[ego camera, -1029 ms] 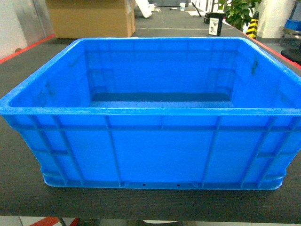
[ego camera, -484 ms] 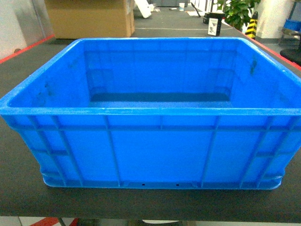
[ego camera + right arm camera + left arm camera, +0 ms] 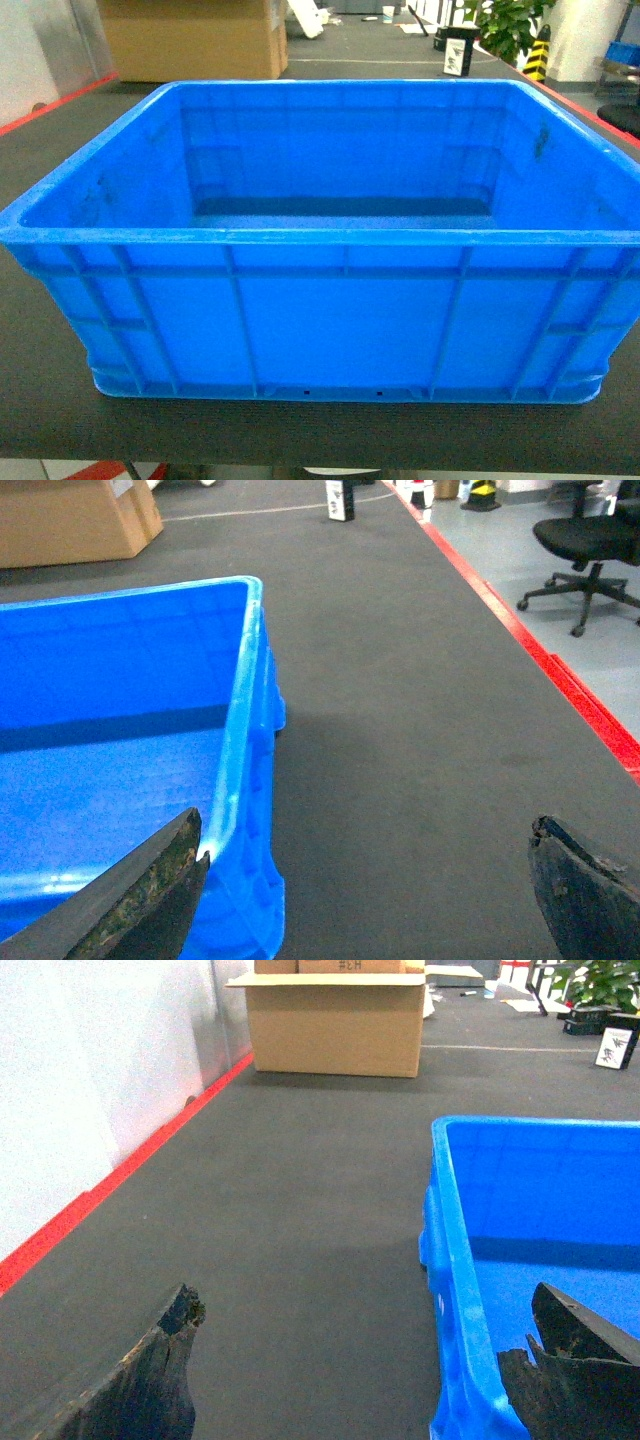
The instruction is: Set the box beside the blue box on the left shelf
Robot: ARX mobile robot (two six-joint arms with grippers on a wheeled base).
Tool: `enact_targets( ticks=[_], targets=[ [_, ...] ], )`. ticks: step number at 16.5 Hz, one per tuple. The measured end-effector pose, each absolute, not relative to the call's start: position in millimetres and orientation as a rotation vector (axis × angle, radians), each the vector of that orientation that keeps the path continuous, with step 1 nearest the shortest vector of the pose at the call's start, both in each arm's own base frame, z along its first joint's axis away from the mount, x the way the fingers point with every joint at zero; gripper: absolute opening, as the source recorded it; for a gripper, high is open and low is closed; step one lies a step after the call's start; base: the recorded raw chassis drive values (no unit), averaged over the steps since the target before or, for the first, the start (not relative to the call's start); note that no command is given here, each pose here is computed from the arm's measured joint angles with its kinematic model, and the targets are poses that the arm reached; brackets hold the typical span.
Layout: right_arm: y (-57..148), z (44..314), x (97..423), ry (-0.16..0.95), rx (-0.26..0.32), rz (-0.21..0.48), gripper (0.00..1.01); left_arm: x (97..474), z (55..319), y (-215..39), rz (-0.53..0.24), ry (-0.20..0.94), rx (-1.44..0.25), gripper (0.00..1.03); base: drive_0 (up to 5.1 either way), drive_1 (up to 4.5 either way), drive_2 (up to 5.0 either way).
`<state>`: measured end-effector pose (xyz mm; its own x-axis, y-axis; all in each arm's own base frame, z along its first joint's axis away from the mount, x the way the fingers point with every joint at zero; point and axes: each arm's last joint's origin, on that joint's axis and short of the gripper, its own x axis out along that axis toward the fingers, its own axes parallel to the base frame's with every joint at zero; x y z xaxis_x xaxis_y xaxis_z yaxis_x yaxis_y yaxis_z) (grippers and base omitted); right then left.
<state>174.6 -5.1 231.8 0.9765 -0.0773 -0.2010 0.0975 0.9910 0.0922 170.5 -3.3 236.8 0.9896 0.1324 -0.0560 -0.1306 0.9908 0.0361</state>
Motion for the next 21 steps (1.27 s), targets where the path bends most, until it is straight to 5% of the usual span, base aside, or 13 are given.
enact_targets(
  ticks=[5, 10, 12, 20, 21],
  targets=[
    [6, 255, 277, 0.394, 0.077, 0.012, 0.98, 268, 248, -30, 0.064, 0.245, 0.074, 0.98, 0.0, 0.00, 0.0],
    [23, 226, 336, 0.556, 0.077, 0.067, 0.98, 306, 218, -42, 0.070, 0.393, 0.075, 0.98, 0.0, 0.00, 0.0],
    [28, 211, 349, 0.631, 0.071, 0.064, 0.98, 315, 202, -47, 0.070, 0.469, 0.071, 0.98, 0.0, 0.00, 0.0],
    [40, 201, 353, 0.651, 0.064, 0.067, 0.98, 323, 195, -50, 0.079, 0.526, 0.028, 0.98, 0.0, 0.00, 0.0],
    [41, 202, 353, 0.652, 0.068, 0.069, 0.90, 323, 195, -50, 0.078, 0.526, 0.030, 0.94, 0.0, 0.00, 0.0]
  ],
)
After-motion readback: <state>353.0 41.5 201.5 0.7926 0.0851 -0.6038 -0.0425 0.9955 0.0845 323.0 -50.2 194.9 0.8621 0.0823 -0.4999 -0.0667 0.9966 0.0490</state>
